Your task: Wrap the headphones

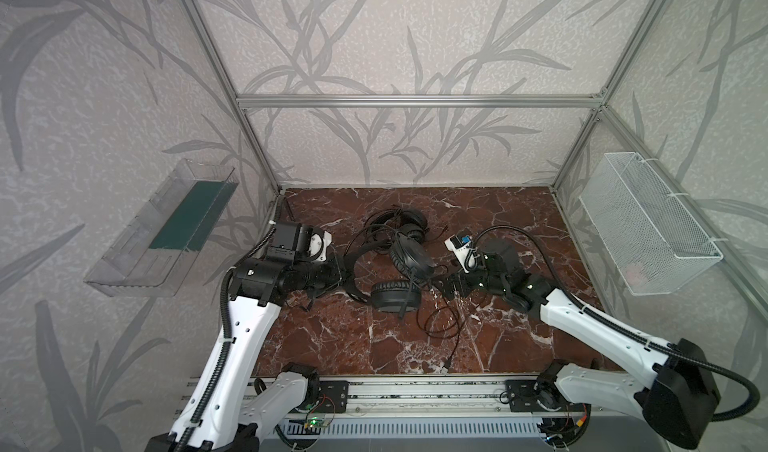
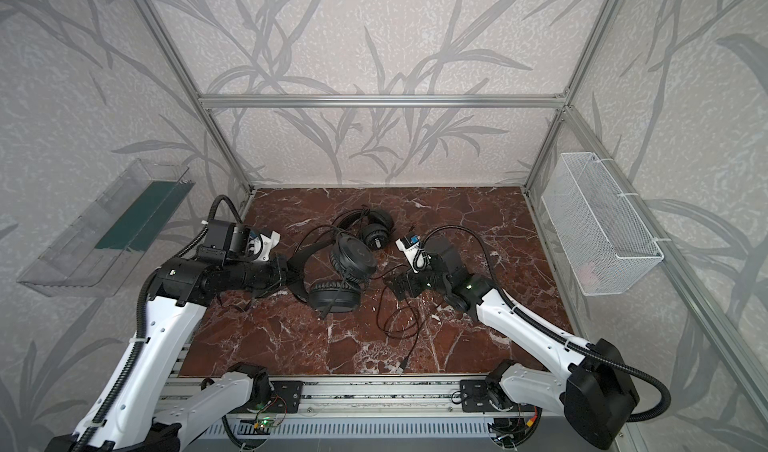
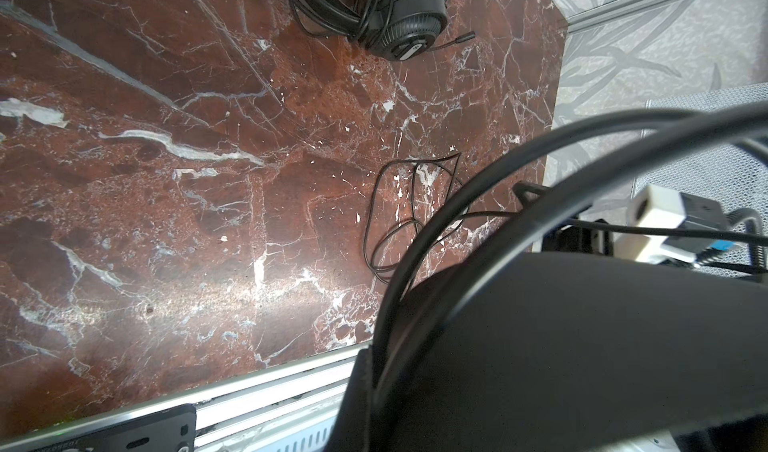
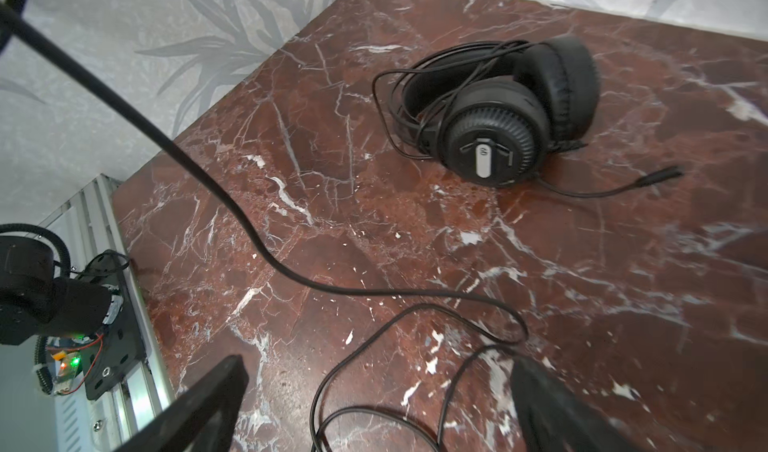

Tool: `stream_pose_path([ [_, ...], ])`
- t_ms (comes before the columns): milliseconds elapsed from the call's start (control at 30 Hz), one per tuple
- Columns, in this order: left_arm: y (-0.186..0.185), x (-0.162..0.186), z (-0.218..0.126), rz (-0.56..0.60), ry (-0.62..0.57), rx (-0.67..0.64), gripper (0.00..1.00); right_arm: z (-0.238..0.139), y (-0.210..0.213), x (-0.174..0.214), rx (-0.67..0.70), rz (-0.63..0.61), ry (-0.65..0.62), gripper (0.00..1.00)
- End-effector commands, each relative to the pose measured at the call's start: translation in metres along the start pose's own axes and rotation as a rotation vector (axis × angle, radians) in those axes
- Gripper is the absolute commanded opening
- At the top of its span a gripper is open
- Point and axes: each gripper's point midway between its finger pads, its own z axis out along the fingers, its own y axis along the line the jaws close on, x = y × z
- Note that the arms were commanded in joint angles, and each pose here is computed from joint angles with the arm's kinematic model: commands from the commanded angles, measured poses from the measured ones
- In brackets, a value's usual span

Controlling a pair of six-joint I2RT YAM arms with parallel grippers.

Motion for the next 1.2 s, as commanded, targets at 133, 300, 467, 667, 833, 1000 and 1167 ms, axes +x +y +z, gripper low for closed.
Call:
stream_pose_path([
  [133, -0.023, -0.012, -0.039, -0.003, -0.077, 0.019, 0.0, 0.045, -0.025, -0.022, 0.066, -0.152, -0.108, 0.99],
  [300, -0.03, -0.021, -0.056, 0.007, -0.12, -0.011, 0.0, 0.073, -0.044, -0.003, 0.085, -0.176, -0.104, 0.99],
  [467, -0.035, -0.028, -0.063, 0.004, -0.139, -0.02, 0.0, 0.097, -0.055, 0.006, 0.073, -0.144, -0.079, 1.0],
  [667, -0.038, -0.034, -0.068, -0.017, -0.158, -0.017, 0.0, 0.121, -0.055, 0.015, 0.008, -0.099, -0.007, 0.7],
  [833, -0.043, -0.038, -0.069, -0.045, -0.159, 0.015, 0.0, 0.133, -0.063, 0.021, 0.027, -0.086, 0.007, 0.39],
  [1000, -0.036, -0.046, -0.074, -0.101, -0.195, -0.007, 0.0, 0.135, -0.051, 0.035, 0.008, -0.066, 0.044, 0.22],
  [1167, -0.018, -0.061, -0.081, -0.239, -0.251, -0.081, 0.0, 0.138, -0.022, 0.061, 0.115, -0.168, 0.156, 0.0],
])
